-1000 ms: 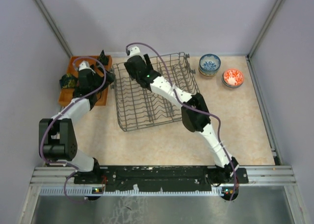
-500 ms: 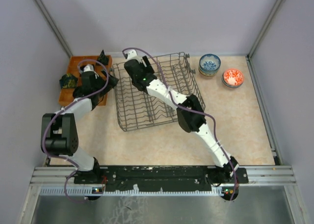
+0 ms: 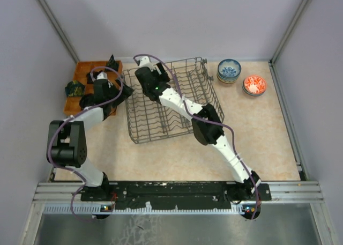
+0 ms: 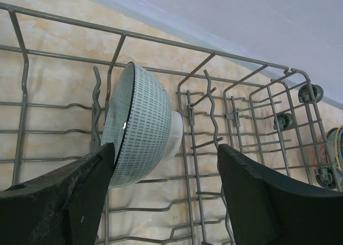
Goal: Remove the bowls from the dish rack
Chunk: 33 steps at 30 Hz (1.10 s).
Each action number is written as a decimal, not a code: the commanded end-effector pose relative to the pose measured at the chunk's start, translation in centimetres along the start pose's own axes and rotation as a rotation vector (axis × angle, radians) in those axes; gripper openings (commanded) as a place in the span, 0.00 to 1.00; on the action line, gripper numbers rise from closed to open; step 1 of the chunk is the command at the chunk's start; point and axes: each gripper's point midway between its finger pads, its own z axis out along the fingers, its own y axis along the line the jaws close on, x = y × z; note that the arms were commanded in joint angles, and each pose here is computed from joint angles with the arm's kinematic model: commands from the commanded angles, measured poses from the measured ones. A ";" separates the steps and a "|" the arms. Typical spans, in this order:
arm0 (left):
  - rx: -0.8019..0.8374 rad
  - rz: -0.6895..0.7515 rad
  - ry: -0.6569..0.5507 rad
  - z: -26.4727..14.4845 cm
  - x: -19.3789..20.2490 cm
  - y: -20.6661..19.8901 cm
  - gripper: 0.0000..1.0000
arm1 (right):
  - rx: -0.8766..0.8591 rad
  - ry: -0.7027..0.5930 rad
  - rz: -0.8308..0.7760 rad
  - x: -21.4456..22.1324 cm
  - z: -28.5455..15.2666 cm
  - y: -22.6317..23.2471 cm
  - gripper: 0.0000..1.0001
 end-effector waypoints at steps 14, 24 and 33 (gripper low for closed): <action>0.029 0.028 -0.001 1.2 0.3 -1.7 0.90 | 0.092 0.004 0.006 -1.5 -2.1 -3.0 0.75; 0.029 0.030 0.006 1.6 0.5 -1.8 0.88 | 0.114 -0.022 -0.011 -2.7 -2.8 -3.5 0.65; 0.032 0.031 0.011 1.9 0.5 -1.9 0.87 | 0.141 -0.042 -0.033 -3.1 -2.9 -3.5 0.48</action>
